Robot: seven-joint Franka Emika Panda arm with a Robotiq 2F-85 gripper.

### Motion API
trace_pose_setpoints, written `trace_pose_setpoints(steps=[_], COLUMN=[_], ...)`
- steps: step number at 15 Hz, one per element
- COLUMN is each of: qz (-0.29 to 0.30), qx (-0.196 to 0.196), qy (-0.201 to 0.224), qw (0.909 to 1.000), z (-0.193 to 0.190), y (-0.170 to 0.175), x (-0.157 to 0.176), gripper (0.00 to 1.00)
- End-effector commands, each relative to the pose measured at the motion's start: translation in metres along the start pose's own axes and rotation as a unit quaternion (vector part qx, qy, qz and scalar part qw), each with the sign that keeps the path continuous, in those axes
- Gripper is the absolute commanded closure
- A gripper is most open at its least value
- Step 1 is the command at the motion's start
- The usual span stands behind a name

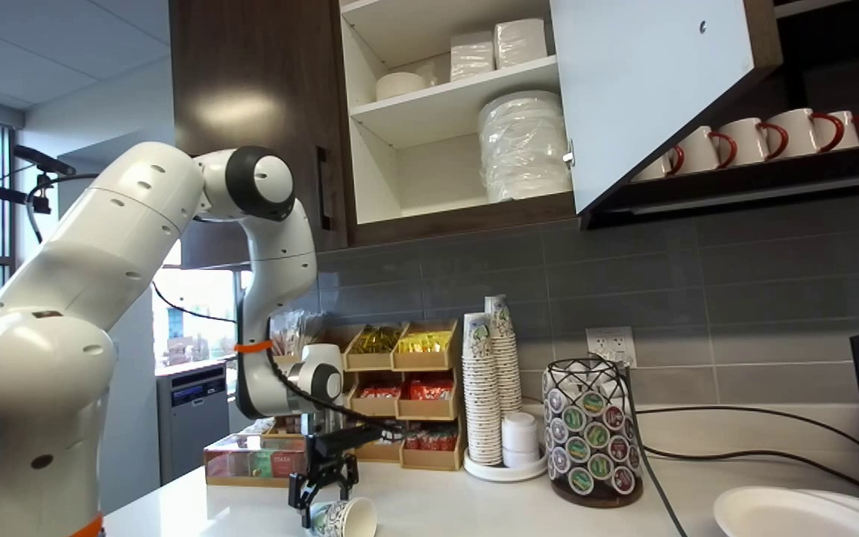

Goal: Put the paper cup on the right inside the paper cup on the left, turn the papers over and then put it in the bottom shelf of the cabinet

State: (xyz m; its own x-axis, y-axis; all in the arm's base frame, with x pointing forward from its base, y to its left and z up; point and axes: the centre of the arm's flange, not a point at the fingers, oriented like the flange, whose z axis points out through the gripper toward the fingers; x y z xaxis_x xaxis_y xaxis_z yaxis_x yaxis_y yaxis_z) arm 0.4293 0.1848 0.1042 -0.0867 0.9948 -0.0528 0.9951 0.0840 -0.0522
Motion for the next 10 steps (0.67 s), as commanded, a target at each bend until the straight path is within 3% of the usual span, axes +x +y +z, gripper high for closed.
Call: trace_pose_setpoints(steps=[1,2,5,10], qz=[-0.015,-0.012,0.000,0.057], qx=[0.016,0.021,0.020,-0.001], qy=[-0.021,-0.018,0.001,0.044], qw=[0.9995,0.9996,0.9998,0.9974], z=[0.013,0.011,-0.007,-0.049], y=[0.005,0.005,0.004,0.007], x=[0.003,0.002,-0.002,-0.013], gripper=[0.31,0.33,0.55,0.57])
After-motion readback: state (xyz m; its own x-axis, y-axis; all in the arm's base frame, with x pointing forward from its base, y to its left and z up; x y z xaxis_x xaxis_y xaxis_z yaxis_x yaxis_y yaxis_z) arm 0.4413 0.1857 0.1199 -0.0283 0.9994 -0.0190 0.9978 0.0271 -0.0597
